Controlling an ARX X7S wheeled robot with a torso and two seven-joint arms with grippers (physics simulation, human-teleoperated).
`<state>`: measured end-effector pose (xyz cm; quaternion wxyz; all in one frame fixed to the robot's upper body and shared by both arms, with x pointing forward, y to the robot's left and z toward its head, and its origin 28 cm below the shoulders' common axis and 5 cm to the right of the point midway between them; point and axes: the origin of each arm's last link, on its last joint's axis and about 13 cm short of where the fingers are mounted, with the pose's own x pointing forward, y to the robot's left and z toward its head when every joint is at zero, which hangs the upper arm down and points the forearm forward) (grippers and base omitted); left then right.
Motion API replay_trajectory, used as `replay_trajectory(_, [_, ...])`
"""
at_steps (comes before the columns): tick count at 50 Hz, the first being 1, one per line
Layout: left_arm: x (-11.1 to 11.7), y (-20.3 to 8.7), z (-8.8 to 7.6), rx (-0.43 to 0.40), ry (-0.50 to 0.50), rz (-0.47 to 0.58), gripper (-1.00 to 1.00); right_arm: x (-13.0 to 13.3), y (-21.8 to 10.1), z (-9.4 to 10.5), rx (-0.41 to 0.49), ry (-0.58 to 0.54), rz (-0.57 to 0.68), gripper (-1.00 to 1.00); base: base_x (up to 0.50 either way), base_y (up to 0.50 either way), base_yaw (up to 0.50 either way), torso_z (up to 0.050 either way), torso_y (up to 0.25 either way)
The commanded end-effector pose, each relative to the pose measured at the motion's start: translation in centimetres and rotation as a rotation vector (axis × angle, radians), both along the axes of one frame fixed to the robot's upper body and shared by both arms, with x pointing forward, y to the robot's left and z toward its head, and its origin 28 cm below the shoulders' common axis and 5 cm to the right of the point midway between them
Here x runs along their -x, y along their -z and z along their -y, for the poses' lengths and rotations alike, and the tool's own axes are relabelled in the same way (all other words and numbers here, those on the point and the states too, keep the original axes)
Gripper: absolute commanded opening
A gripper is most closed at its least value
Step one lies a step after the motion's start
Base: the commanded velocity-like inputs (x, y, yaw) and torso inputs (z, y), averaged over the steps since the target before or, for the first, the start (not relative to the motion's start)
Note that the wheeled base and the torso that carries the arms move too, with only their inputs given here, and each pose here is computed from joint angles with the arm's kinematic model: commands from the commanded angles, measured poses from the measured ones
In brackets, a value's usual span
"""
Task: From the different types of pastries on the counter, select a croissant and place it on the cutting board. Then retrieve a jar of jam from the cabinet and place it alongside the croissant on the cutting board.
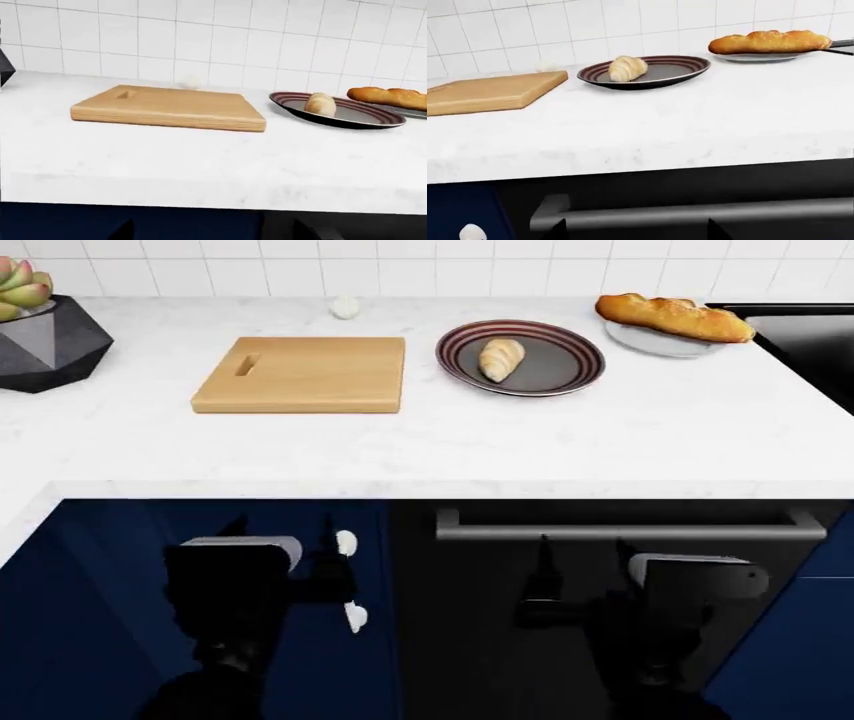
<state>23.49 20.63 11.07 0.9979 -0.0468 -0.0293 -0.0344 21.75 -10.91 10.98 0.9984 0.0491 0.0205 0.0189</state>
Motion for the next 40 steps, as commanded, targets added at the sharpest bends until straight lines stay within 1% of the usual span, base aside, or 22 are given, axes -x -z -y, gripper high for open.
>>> replay_trajectory(1, [0.1,-9.0,0.3,0.007,0.162,0.127,1.00,1.1,-9.1,0.6,0.050,-0.127,0.054,1.00,0.00,0.00,0.00,0.000,0.000])
replay_trajectory(3, [-0.4,-10.5,0.3,0.030,0.168,0.118,1.00,0.8,-10.9,1.0,0.052,-0.140,0.070,1.00,0.00,0.00,0.00,0.000,0.000])
replay_trajectory(5, [-1.1,-11.9,0.1,0.029,0.170,0.108,1.00,0.2,-12.2,1.4,0.046,-0.144,0.076,1.00,0.00,0.00,0.00,0.000,0.000])
replay_trajectory(9, [-2.4,-14.3,-0.7,0.003,0.167,0.110,1.00,-0.6,-13.9,2.3,0.042,-0.144,0.073,1.00,0.00,0.00,0.00,0.000,0.000])
replay_trajectory(11, [-3.1,-15.6,-1.2,-0.023,0.162,0.117,1.00,-1.1,-15.0,2.9,0.056,-0.135,0.063,1.00,0.00,0.00,0.00,0.000,0.000])
replay_trajectory(12, [-3.5,-16.2,-1.4,-0.035,0.157,0.110,1.00,-1.4,-15.8,3.2,0.064,-0.130,0.063,1.00,0.00,0.00,0.00,0.000,0.000])
replay_trajectory(16, [-4.9,-18.5,-1.9,-0.036,0.155,0.048,1.00,-2.8,-18.1,3.9,0.075,-0.132,0.061,1.00,0.02,0.00,0.00,0.000,0.000])
replay_trajectory(20, [-5.7,-20.2,-2.2,-0.074,0.169,0.037,1.00,-4.7,-19.8,4.3,0.070,-0.146,0.045,1.00,0.09,0.00,0.00,0.000,0.000])
replay_trajectory(24, [-6.4,-21.9,-2.7,-0.094,0.170,-0.011,1.00,-6.5,-21.4,4.7,0.064,-0.157,0.028,1.00,0.12,0.00,0.00,0.000,0.000])
replay_trajectory(30, [-6.6,-24.0,-3.2,-0.102,0.151,-0.066,1.00,-8.3,-23.5,5.1,0.062,-0.170,0.022,1.00,0.22,0.00,0.00,0.000,0.000])
replay_trajectory(35, [-6.8,-25.2,-3.3,-0.113,0.145,-0.081,1.00,-9.2,-24.2,5.4,0.057,-0.175,0.017,1.00,0.32,0.00,0.00,0.000,0.000])
replay_trajectory(40, [-6.7,-26.3,-3.1,-0.120,0.143,-0.062,1.00,-9.2,-24.9,5.7,0.060,-0.179,0.023,1.00,0.41,0.00,0.00,0.000,0.000])
